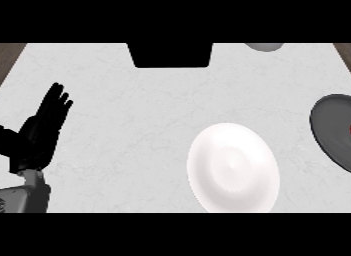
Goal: Pick the tomato from the plate and place it in the pan
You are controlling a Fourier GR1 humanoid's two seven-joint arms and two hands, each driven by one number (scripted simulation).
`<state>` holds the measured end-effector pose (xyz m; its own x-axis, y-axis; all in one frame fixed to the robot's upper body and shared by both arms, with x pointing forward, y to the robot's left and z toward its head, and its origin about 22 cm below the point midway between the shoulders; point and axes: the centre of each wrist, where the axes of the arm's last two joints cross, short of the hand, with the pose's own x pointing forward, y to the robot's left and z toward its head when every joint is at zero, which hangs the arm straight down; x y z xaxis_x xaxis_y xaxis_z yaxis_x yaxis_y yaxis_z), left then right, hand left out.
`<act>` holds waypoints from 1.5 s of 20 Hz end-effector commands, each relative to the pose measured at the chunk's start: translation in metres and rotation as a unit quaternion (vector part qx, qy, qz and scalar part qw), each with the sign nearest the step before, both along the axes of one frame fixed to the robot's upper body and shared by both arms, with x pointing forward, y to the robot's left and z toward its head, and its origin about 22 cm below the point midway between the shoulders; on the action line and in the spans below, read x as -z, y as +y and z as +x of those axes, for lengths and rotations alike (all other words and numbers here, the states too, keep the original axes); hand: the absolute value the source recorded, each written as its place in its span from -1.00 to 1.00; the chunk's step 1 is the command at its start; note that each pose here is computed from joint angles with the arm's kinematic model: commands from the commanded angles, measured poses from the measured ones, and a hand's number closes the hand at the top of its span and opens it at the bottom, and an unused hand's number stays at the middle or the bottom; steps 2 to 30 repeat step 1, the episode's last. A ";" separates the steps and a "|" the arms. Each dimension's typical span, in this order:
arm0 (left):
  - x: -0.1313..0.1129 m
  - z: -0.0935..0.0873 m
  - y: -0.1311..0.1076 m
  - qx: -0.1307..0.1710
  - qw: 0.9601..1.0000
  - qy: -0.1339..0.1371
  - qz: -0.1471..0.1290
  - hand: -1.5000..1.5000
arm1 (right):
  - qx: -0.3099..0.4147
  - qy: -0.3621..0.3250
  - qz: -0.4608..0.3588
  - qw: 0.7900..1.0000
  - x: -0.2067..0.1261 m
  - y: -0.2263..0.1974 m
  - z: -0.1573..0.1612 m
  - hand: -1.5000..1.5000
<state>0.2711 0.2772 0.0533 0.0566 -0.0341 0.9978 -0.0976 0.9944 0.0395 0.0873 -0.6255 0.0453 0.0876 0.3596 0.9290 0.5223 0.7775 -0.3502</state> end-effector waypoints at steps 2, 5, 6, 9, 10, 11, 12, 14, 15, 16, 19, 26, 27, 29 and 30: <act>-0.013 -0.005 -0.003 0.012 1.000 -0.003 -0.002 0.00 | -0.052 -0.051 0.005 0.997 0.011 0.003 -0.016 -1.00; -0.013 -0.005 -0.003 0.012 1.000 -0.003 -0.002 0.00 | -0.052 -0.051 0.005 0.997 0.011 0.003 -0.016 -1.00; -0.013 -0.005 -0.003 0.012 1.000 -0.003 -0.002 0.00 | -0.052 -0.051 0.005 0.997 0.011 0.003 -0.016 -1.00; -0.013 -0.005 -0.003 0.012 1.000 -0.003 -0.002 0.00 | -0.052 -0.051 0.005 0.997 0.011 0.003 -0.016 -1.00; -0.013 -0.005 -0.003 0.012 1.000 -0.003 -0.002 0.00 | -0.052 -0.051 0.005 0.997 0.011 0.003 -0.016 -1.00; -0.013 -0.005 -0.003 0.012 1.000 -0.003 -0.002 0.00 | -0.052 -0.051 0.005 0.997 0.011 0.003 -0.016 -1.00; -0.013 -0.005 -0.003 0.012 1.000 -0.003 -0.002 0.00 | -0.052 -0.051 0.005 0.997 0.011 0.003 -0.016 -1.00; -0.013 -0.005 -0.003 0.012 1.000 -0.003 -0.002 0.00 | -0.052 -0.051 0.005 0.997 0.011 0.003 -0.016 -1.00; -0.013 -0.005 -0.003 0.012 1.000 -0.003 -0.002 0.00 | -0.052 -0.051 0.005 0.997 0.011 0.003 -0.016 -1.00; -0.013 -0.005 -0.003 0.012 1.000 -0.003 -0.002 0.00 | -0.052 -0.051 0.005 0.997 0.011 0.003 -0.016 -1.00; -0.013 -0.005 -0.003 0.012 1.000 -0.003 -0.002 0.00 | -0.052 -0.051 0.005 0.997 0.011 0.003 -0.016 -1.00; -0.013 -0.005 -0.003 0.012 1.000 -0.003 -0.002 0.00 | -0.052 -0.051 0.005 0.997 0.011 0.003 -0.016 -1.00; -0.013 -0.005 -0.003 0.012 1.000 -0.003 -0.002 0.00 | -0.052 -0.051 0.005 0.997 0.011 0.003 -0.016 -1.00; -0.013 -0.005 -0.003 0.012 1.000 -0.003 -0.002 0.00 | -0.052 -0.051 0.005 0.997 0.011 0.003 -0.016 -1.00; -0.013 -0.005 -0.003 0.012 1.000 -0.003 -0.002 0.00 | -0.052 -0.051 0.005 0.997 0.011 0.003 -0.016 -1.00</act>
